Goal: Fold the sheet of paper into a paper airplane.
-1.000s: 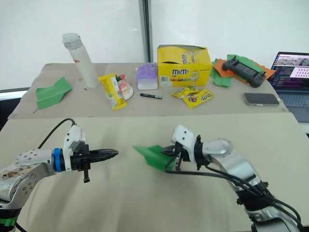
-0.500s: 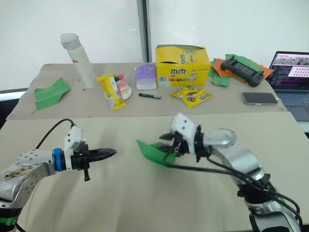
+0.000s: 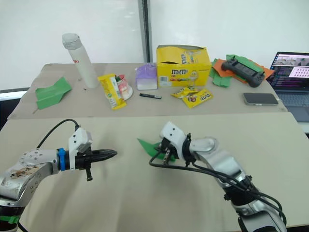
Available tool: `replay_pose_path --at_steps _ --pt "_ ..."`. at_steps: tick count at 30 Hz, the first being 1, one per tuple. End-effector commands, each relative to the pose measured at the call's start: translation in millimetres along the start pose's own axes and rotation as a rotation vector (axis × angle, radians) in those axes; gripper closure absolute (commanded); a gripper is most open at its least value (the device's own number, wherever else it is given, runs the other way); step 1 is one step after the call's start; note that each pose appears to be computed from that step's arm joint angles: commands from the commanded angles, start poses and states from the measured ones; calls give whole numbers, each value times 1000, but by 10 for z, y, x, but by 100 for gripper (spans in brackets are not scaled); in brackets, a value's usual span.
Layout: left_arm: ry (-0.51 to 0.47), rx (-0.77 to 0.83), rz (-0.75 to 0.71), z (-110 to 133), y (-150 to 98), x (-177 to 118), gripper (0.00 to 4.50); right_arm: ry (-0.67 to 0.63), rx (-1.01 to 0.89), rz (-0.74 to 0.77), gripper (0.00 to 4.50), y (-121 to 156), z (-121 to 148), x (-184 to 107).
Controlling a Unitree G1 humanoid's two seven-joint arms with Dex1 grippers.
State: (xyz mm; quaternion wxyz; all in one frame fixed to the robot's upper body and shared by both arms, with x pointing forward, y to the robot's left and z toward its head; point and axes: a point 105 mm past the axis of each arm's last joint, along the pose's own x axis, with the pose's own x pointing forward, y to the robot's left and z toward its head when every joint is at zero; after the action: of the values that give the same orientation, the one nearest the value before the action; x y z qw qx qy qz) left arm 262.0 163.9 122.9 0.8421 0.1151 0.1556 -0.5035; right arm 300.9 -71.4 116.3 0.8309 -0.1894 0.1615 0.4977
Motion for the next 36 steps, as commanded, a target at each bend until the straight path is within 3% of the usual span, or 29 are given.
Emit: replay_pose_path --at_steps 1,4,7,9,12,18,26,27,33,36 --pt "-38 36 -24 112 -5 16 450 -79 0 -89 447 -206 230 -245" --pt "-67 32 -37 162 6 52 450 -60 29 -281 447 -633 147 -571" --pt "-109 38 -17 239 62 90 372 12 51 -615 450 -1226 -65 -1080" --pt "-126 37 -19 270 74 114 301 38 80 -782 450 -1499 -171 -1377" --pt "-143 47 -16 298 88 154 203 17 152 -912 450 -1725 -277 -1625" --pt "-154 76 -7 313 73 222 2 -23 276 -1017 450 -1912 -551 -1697" --pt "-181 80 -14 316 13 285 2 -9 308 -1003 450 -1963 -753 -1639" --pt "-186 83 -15 322 11 291 0 -16 310 -998 387 -1960 -749 -1636" --pt "-238 102 -20 381 10 323 0 -66 237 -1021 185 -1971 -521 -1833" --pt "-282 104 -21 435 21 325 0 -183 104 -964 86 -1867 -119 -1894"
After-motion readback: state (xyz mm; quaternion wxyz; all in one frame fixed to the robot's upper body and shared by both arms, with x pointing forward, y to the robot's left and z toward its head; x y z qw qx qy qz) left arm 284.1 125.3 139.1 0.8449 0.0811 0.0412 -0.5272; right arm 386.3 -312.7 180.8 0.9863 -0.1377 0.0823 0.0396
